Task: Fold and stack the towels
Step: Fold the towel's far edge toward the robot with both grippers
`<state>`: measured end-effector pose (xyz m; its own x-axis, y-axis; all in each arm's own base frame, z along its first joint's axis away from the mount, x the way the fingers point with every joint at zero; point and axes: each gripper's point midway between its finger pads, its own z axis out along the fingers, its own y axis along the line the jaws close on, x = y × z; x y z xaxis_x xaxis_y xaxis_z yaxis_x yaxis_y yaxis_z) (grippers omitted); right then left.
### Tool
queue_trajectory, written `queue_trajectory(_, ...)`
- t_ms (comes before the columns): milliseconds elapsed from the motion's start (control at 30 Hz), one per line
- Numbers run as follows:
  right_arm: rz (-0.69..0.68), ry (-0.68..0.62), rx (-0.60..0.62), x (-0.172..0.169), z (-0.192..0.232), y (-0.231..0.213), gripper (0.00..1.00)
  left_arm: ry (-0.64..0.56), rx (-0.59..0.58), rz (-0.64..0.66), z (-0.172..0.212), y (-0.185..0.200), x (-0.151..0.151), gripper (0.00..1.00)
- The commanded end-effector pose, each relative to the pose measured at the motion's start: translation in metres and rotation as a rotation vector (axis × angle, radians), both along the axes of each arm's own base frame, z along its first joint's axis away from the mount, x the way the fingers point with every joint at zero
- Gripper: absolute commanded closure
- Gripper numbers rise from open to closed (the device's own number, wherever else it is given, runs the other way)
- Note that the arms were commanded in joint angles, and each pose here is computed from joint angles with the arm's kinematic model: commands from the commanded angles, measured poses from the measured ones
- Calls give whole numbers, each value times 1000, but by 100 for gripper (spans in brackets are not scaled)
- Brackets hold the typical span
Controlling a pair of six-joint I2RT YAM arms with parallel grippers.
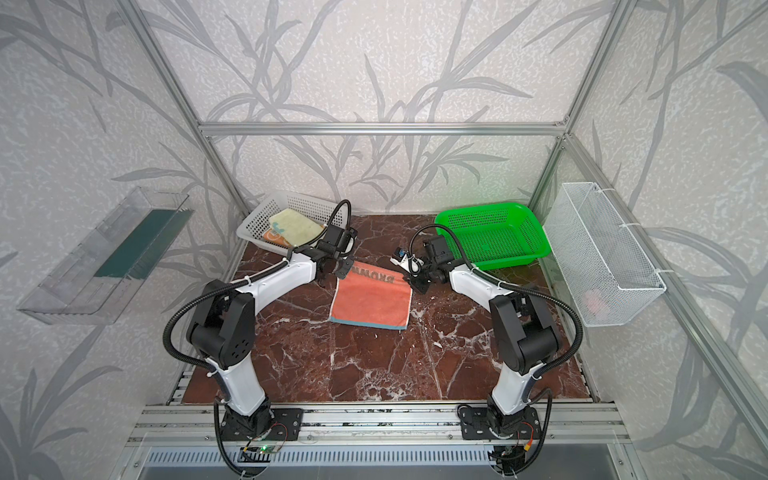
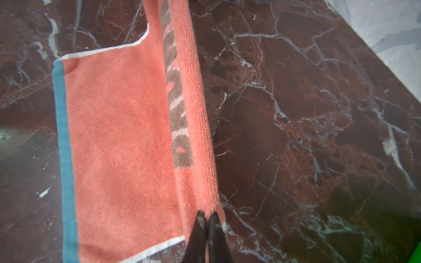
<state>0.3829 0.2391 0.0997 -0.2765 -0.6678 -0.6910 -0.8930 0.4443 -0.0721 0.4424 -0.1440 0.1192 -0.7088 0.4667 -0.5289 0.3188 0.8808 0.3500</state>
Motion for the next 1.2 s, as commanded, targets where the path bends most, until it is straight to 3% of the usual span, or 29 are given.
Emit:
queue_trajectory(0, -5, 96, -38, -26, -5, -11, 100, 34, 0, 63, 2, 13, -22, 100)
queue_trajectory(467, -107, 303, 5, -60, -4, -14, 100, 117, 8, 84, -14, 14, -75, 100)
queue_trajectory(1167, -99, 533, -61, -122, -38, 1, 100, 182, 26, 142, -37, 21, -98, 100)
